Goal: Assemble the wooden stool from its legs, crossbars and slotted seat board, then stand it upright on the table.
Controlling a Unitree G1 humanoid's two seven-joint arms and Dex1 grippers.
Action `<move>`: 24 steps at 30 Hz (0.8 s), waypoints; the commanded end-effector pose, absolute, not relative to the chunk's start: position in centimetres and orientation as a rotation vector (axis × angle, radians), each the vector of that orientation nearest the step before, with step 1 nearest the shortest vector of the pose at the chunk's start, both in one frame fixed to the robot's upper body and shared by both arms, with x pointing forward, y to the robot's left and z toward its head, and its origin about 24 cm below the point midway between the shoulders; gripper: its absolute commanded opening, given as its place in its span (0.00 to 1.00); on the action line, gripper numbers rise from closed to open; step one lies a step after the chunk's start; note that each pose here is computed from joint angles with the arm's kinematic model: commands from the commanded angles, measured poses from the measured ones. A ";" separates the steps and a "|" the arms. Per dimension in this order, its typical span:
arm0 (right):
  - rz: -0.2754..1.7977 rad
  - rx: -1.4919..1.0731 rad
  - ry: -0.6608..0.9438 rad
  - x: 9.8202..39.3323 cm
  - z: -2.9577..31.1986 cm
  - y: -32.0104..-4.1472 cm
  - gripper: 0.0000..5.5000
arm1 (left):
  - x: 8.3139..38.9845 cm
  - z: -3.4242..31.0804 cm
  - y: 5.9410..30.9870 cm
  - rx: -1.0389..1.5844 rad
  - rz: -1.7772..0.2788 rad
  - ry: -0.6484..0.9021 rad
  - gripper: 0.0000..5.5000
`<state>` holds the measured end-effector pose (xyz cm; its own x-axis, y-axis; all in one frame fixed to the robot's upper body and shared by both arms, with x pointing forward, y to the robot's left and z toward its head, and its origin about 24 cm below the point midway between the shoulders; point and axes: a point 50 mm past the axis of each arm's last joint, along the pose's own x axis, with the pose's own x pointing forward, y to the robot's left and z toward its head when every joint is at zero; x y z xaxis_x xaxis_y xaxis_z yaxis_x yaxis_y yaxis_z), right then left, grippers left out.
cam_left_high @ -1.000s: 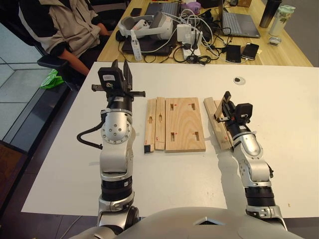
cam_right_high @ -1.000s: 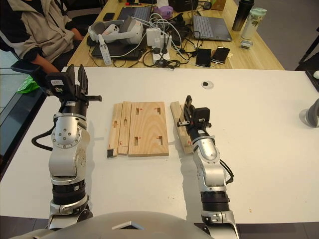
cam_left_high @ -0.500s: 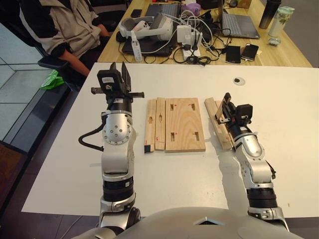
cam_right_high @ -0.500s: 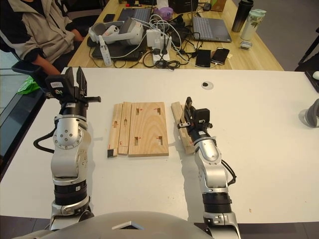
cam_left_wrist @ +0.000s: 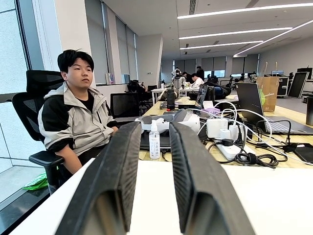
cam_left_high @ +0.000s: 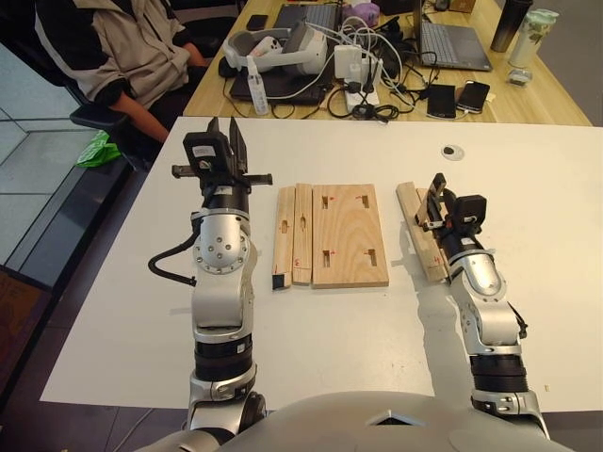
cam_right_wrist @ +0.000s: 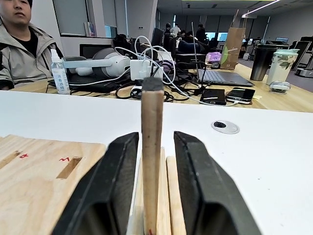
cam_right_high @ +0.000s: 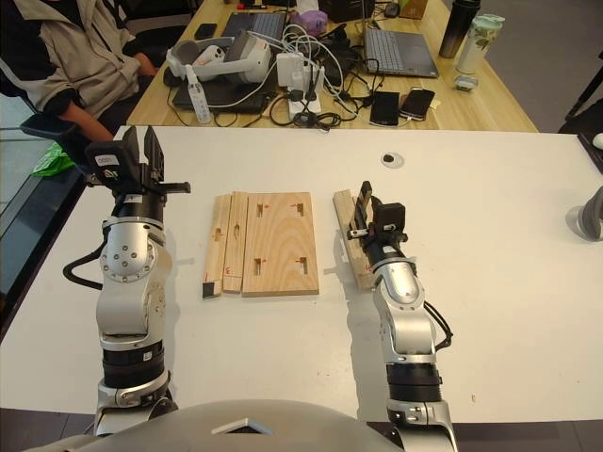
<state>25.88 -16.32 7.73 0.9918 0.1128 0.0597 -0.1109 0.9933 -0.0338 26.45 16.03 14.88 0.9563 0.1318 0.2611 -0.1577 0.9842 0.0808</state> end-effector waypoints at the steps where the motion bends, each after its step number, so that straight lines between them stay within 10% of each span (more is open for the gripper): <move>1: 0.102 -0.041 -0.315 27.5 15.6 -16.7 0.24 | 26.3 14.9 16.0 0.091 0.155 -0.261 0.19; 5: 0.142 0.083 -0.407 29.4 20.1 -15.6 0.24 | 26.3 14.8 15.5 0.082 0.143 -0.258 0.19; 24: 0.244 0.063 -0.355 33.7 21.2 -13.3 0.24 | 26.7 15.0 15.3 0.091 0.134 -0.273 0.19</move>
<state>33.48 -13.65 21.51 0.9088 0.2066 0.3626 -0.2330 0.9720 0.0300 26.61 15.44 14.89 0.9562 0.1214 0.2662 -0.1435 0.9875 0.0651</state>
